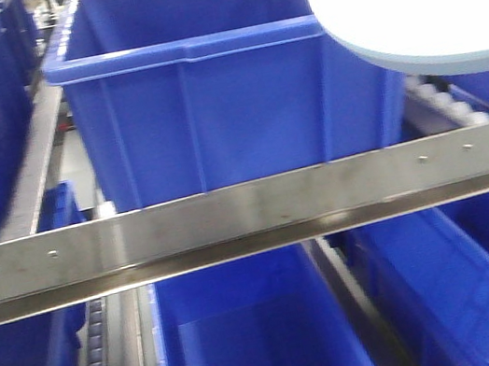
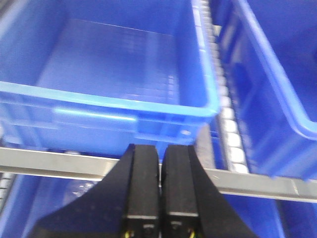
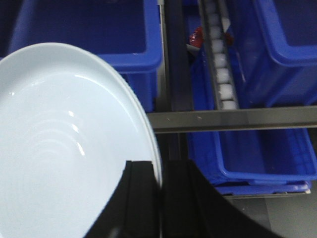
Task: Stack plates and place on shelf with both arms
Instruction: 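Move the held white plates over the blue bin with the right gripper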
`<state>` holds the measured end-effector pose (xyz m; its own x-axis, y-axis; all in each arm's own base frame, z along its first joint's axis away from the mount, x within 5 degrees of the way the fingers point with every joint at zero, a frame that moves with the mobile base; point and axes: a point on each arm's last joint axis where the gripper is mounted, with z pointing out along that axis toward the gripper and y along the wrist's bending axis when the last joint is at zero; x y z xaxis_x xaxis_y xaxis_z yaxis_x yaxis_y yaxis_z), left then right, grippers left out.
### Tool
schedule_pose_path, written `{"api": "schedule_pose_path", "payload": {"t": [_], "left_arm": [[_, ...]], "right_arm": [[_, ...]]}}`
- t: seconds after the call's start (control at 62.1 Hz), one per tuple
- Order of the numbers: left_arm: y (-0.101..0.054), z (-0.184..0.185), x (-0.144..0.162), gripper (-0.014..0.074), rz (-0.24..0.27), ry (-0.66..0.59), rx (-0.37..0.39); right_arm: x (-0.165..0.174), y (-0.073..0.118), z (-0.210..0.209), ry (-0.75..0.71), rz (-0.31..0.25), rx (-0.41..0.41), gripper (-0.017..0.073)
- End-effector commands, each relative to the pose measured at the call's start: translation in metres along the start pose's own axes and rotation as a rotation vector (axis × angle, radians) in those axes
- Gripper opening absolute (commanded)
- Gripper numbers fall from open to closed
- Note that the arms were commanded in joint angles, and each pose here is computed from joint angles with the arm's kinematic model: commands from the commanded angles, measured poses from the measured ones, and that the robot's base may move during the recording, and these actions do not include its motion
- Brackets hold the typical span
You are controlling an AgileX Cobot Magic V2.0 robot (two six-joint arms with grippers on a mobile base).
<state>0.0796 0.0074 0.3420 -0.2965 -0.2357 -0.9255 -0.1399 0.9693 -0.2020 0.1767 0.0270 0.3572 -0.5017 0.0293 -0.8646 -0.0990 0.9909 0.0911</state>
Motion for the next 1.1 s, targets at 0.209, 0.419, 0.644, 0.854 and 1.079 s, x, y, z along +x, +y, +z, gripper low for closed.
{"api": "schedule_pose_path", "payload": {"t": [0.209, 0.419, 0.644, 0.854, 1.079], "left_arm": [[-0.0048, -0.0032, -0.0138, 0.0090, -0.001, -0.089, 0.041], [-0.0048, -0.0032, -0.0138, 0.0090, -0.001, -0.089, 0.041], [-0.0048, -0.0032, -0.0138, 0.0090, -0.001, -0.089, 0.041], [-0.0048, -0.0032, -0.0138, 0.0090, -0.001, -0.089, 0.041], [-0.0048, -0.0032, -0.0138, 0.0090, -0.001, -0.089, 0.041]], "right_arm": [[-0.0171, 0.0007, -0.0088, -0.128, -0.002, -0.008, 0.0048], [-0.0171, 0.0007, -0.0088, -0.128, -0.002, -0.008, 0.0048], [-0.0171, 0.0007, -0.0088, -0.128, -0.002, -0.008, 0.0048], [-0.0171, 0.0007, -0.0088, -0.128, -0.002, -0.008, 0.0048], [-0.0171, 0.0007, -0.0088, -0.128, -0.002, -0.008, 0.0048]]}}
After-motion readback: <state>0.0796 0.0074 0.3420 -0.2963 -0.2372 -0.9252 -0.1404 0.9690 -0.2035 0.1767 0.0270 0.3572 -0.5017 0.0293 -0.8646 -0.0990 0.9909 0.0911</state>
